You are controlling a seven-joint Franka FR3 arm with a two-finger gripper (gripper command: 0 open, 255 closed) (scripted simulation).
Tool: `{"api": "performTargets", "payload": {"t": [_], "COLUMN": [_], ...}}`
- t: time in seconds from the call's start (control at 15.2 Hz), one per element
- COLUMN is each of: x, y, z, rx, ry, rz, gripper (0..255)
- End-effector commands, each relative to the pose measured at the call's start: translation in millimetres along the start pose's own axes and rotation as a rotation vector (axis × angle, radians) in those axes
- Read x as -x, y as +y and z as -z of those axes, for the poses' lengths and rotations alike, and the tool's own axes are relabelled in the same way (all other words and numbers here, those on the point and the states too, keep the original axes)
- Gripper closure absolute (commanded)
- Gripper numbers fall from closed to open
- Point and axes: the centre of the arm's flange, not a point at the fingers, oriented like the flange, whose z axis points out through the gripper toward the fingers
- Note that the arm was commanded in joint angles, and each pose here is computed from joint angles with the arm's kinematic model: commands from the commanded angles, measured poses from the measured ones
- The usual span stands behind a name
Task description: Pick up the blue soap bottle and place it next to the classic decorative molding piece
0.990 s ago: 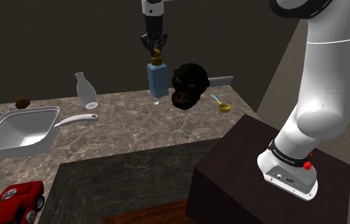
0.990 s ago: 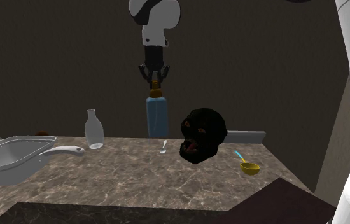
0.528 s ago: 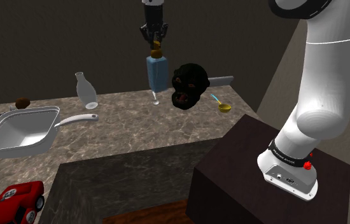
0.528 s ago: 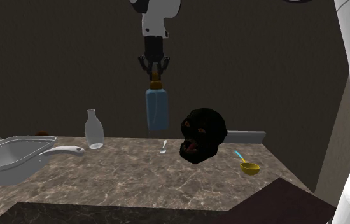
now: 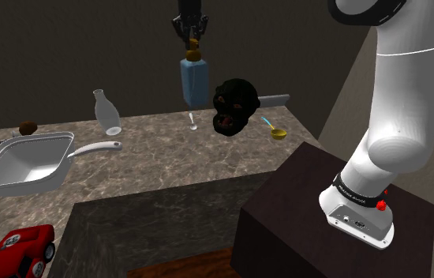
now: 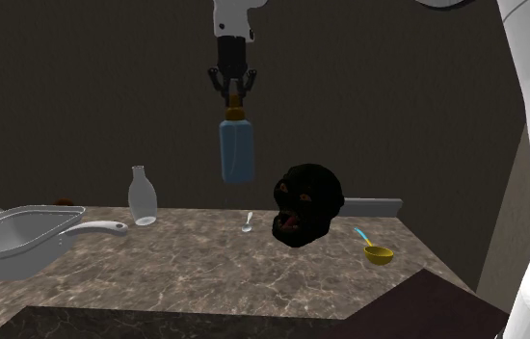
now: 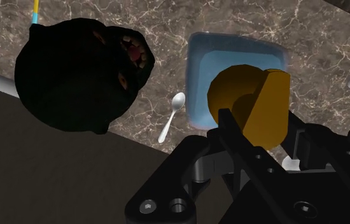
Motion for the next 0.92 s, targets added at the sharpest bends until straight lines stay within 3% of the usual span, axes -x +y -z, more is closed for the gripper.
{"api": "performTargets", "payload": {"t": [0.0, 0.33, 0.86], "x": [-0.3, -0.7, 34.5], "y": [0.7, 0.9, 100.5], "z": [11.5, 37.2, 37.0], "rx": [0.000, 0.000, 0.000], "ry": [0.000, 0.000, 0.000], "rz": [0.000, 0.000, 0.000], "gripper": [255, 255, 255]}}
